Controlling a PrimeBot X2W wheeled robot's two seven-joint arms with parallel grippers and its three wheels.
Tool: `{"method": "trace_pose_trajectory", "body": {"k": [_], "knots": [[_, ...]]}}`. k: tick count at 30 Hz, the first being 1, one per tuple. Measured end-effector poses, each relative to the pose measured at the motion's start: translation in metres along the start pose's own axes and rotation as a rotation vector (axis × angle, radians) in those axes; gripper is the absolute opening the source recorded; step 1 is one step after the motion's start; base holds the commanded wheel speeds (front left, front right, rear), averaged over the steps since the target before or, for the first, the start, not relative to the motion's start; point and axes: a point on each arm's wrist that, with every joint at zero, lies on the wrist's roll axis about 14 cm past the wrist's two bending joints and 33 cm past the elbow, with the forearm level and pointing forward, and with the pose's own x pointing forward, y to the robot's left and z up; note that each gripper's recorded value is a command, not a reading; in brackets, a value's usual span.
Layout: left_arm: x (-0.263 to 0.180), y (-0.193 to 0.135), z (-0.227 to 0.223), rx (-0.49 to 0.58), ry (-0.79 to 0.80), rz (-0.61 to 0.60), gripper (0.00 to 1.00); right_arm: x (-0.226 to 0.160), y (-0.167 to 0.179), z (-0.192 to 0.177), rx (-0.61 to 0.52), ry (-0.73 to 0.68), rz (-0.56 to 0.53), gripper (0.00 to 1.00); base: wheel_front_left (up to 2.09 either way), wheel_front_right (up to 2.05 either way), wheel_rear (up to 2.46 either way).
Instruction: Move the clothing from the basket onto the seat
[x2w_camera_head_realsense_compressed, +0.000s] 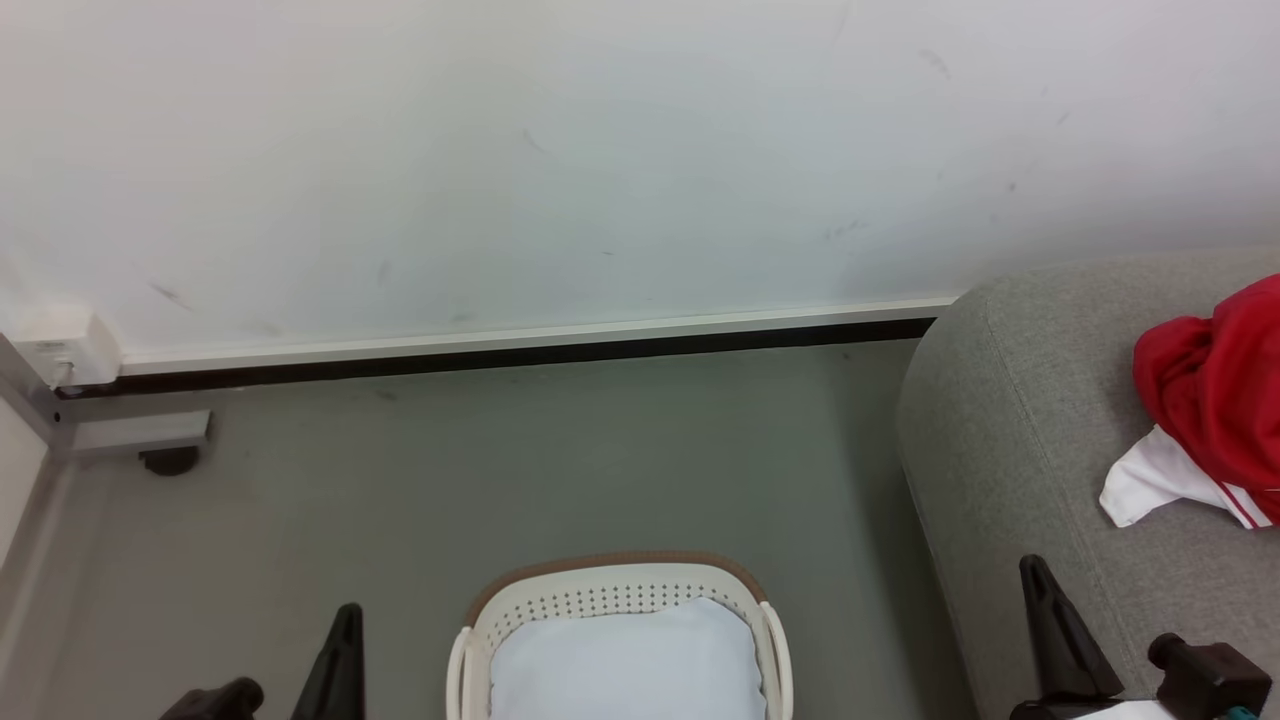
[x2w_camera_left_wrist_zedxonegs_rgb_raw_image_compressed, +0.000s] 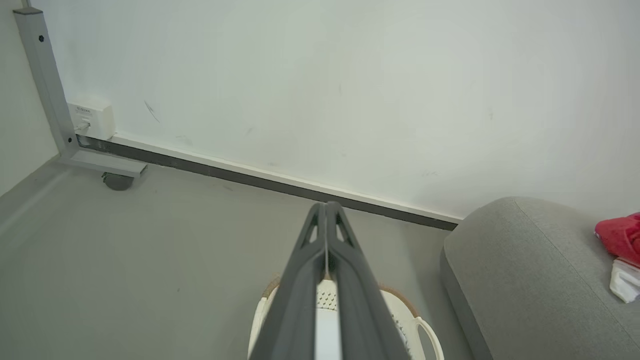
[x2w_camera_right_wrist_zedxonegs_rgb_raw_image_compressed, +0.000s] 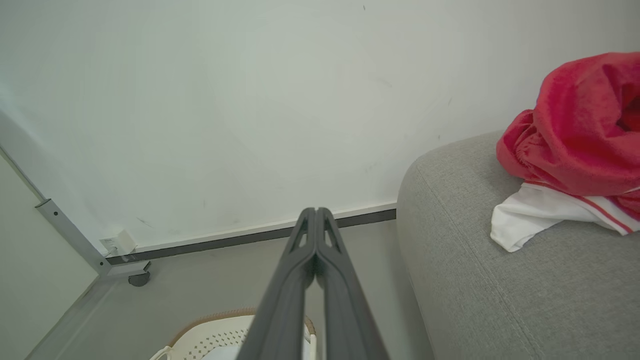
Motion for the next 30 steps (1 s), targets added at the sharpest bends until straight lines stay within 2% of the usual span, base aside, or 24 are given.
{"method": "trace_pose_trajectory", "body": {"k": [12, 30], "knots": [[0.000, 0.011, 0.003, -0.208, 0.002, 0.056, 0.00, 0.002, -0.012, 0.001, 0.189, 0.009, -0.057, 0.00, 0.00, 0.00, 0.00], [0.002, 0.020, 0.008, -0.467, -0.003, 0.101, 0.00, 0.006, -0.021, 0.004, 0.434, 0.005, -0.103, 0.00, 0.00, 0.00, 0.00]]}}
